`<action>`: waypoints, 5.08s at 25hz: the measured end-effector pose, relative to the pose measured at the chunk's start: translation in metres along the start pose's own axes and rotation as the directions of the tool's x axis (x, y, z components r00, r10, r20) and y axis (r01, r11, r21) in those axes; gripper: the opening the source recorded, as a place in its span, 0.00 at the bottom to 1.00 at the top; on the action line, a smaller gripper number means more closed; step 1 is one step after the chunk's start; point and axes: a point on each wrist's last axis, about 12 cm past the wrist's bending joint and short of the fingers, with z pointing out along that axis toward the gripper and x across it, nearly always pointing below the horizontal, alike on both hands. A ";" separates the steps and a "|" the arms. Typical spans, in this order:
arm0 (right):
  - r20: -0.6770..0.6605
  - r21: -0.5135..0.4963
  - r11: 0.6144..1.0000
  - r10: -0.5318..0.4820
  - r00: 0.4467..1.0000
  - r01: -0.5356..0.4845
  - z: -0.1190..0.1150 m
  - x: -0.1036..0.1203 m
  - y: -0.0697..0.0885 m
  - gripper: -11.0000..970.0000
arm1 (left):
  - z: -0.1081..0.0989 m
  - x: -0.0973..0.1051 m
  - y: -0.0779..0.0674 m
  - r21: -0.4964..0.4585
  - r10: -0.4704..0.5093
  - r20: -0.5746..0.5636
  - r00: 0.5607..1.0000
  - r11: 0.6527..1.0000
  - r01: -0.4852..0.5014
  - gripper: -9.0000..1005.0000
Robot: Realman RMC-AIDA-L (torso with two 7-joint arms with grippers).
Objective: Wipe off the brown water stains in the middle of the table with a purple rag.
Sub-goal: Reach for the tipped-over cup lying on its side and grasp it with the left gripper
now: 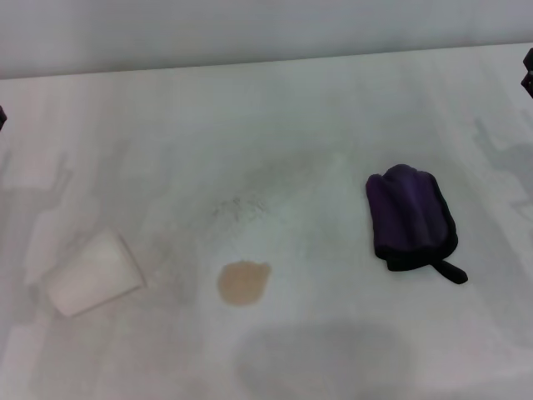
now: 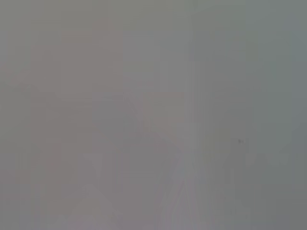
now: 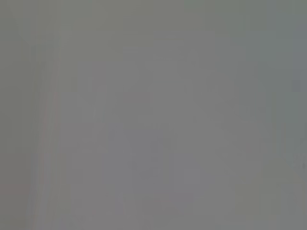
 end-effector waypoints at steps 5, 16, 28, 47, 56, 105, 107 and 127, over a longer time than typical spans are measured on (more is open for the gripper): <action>0.005 -0.008 1.000 0.006 1.000 -0.006 0.002 0.000 0.003 0.88 | 0.001 0.000 -0.001 0.000 -0.005 -0.001 1.000 1.000 0.005 0.87; 0.015 -0.014 1.000 0.013 1.000 -0.013 0.003 -0.001 0.005 0.88 | -0.004 0.002 -0.002 -0.004 -0.012 -0.011 1.000 1.000 0.012 0.87; 0.022 -0.025 0.999 0.023 1.000 -0.022 0.009 -0.003 0.010 0.88 | -0.019 0.006 0.004 -0.029 -0.034 -0.042 0.999 0.999 0.033 0.87; 0.013 -0.059 0.998 0.010 1.000 -0.010 0.006 -0.001 0.012 0.88 | -0.017 0.006 0.007 0.046 -0.260 -0.048 0.964 0.964 0.262 0.87; 0.005 -0.070 0.997 0.013 1.000 -0.013 0.005 0.000 0.014 0.88 | -0.008 0.005 0.041 0.152 -0.344 -0.145 0.928 0.919 0.365 0.87; -0.019 -0.072 0.997 0.035 0.999 -0.036 0.026 0.001 0.027 0.88 | 0.073 -0.110 0.094 0.780 0.394 -0.610 0.688 0.454 0.431 0.87; -0.021 -0.070 0.997 0.040 0.999 -0.042 0.025 0.002 0.027 0.88 | 0.073 -0.106 0.088 0.797 0.414 -0.595 0.689 0.417 0.438 0.87; -0.037 -0.035 0.996 0.082 0.996 -0.083 0.013 0.007 0.029 0.88 | 0.063 -0.063 0.058 0.773 0.511 -0.634 0.580 0.432 0.465 0.87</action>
